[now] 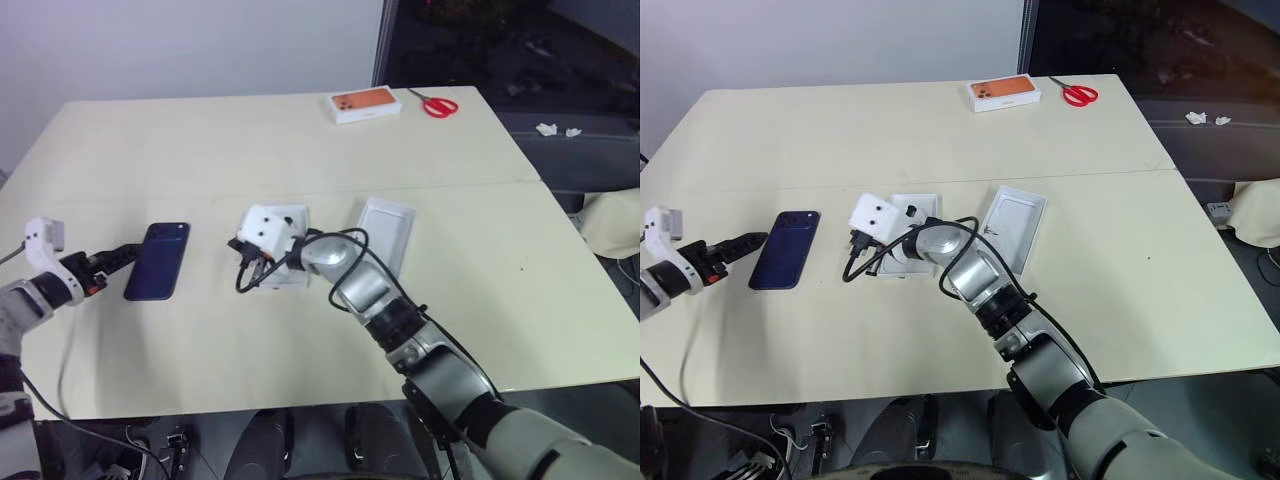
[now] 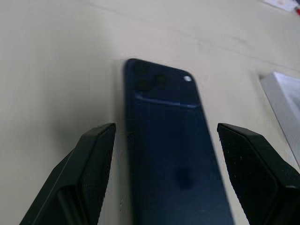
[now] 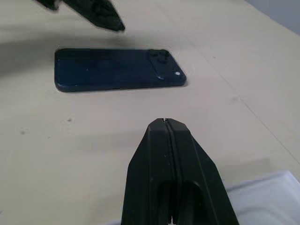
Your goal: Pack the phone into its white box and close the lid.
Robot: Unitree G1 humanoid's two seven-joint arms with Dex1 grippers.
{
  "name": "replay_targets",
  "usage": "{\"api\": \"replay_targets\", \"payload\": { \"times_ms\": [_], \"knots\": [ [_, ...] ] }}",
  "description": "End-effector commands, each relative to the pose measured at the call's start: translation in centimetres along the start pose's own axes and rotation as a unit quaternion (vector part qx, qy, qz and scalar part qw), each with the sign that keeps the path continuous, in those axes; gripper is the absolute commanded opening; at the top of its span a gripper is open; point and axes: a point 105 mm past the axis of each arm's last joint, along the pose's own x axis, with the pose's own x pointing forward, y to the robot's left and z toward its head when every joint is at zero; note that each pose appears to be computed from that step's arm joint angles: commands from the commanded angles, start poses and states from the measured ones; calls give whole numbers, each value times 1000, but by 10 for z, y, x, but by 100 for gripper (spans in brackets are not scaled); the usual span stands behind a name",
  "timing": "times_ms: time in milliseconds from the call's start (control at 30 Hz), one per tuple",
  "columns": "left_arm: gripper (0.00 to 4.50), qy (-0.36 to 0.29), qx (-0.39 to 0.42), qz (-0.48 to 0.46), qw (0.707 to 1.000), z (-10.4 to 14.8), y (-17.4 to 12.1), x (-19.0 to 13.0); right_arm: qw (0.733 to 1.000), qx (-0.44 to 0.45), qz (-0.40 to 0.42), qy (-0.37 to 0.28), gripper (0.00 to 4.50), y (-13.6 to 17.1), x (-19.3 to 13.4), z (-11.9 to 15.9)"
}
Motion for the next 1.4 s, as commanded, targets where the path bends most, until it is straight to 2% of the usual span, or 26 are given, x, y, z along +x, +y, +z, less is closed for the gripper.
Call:
{"api": "replay_targets", "payload": {
  "times_ms": [33, 333, 567, 700, 800, 967, 1100, 1400],
  "knots": [
    [367, 2, -3, -10, 1000, 5, 5, -5, 999, -24, 14, -26, 0, 9, 15, 20],
    [367, 41, -59, -50, 996, -9, 4, 6, 999, -44, 22, 10, 0, 29, 46, 18],
    [367, 98, -107, -99, 984, -26, -10, 17, 998, -55, 36, 21, 0, 40, 55, 17],
    [367, 130, -106, -114, 979, -37, -16, 22, 998, -53, 31, 31, 0, 39, 58, 16],
    [367, 139, -105, -118, 978, -41, -19, 29, 998, -51, 27, 40, 0, 39, 61, 16],
    [367, 147, -95, -125, 977, -44, -24, 35, 998, -21, 54, 29, 0, 50, 70, 36],
    [367, 149, -99, -139, 974, -45, -31, 38, 996, -34, 65, 55, 0, 57, 73, 30],
    [367, 157, -116, -186, 963, -54, -55, 41, 994, 18, 92, 48, 0, 68, 74, 41]
  ]
}}
